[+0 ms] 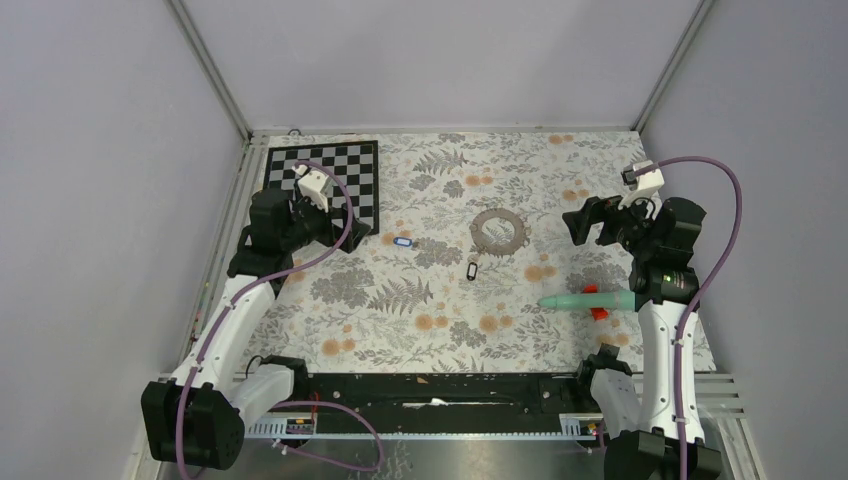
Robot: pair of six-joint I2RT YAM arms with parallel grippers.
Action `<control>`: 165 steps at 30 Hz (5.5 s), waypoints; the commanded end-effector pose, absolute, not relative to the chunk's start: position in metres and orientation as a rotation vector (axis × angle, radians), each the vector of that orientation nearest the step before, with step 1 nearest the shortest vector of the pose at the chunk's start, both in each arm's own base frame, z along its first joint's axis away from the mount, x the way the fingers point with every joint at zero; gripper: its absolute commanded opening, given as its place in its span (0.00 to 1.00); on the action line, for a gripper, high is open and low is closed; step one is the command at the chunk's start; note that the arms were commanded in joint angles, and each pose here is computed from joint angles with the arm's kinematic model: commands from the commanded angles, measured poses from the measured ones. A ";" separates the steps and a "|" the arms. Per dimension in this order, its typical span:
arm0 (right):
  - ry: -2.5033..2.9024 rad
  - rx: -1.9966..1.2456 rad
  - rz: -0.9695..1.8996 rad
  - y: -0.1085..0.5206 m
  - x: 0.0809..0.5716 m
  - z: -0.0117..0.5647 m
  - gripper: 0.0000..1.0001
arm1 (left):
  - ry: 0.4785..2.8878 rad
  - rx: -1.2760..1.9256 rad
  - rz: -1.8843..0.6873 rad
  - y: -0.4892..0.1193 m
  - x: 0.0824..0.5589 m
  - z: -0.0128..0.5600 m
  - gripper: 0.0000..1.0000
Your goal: Put the keys on the keyring
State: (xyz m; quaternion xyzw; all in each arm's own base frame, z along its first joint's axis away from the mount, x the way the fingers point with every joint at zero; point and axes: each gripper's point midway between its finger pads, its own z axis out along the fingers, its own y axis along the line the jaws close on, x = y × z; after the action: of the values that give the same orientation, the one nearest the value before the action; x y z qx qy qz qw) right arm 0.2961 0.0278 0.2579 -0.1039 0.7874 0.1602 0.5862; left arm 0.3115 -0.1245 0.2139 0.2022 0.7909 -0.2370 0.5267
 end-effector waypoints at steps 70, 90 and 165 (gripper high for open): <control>2.560 -0.782 0.426 0.085 0.423 0.037 0.52 | 1.927 0.868 -0.548 -0.186 0.330 0.161 0.99; 2.635 -0.823 0.446 0.081 0.401 0.016 0.43 | 1.922 0.879 -0.541 -0.187 0.327 0.160 0.99; 1.743 -1.126 0.993 0.218 0.299 0.226 0.00 | 1.450 1.326 -0.972 -0.373 0.299 0.252 0.52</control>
State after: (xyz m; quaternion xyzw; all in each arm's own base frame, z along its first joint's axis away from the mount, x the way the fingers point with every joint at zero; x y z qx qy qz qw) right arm 0.3082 0.2076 0.1975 -0.4036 0.7450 0.3835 0.3674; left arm 0.2913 -0.3651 0.2391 0.4969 0.6420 -0.4073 0.4184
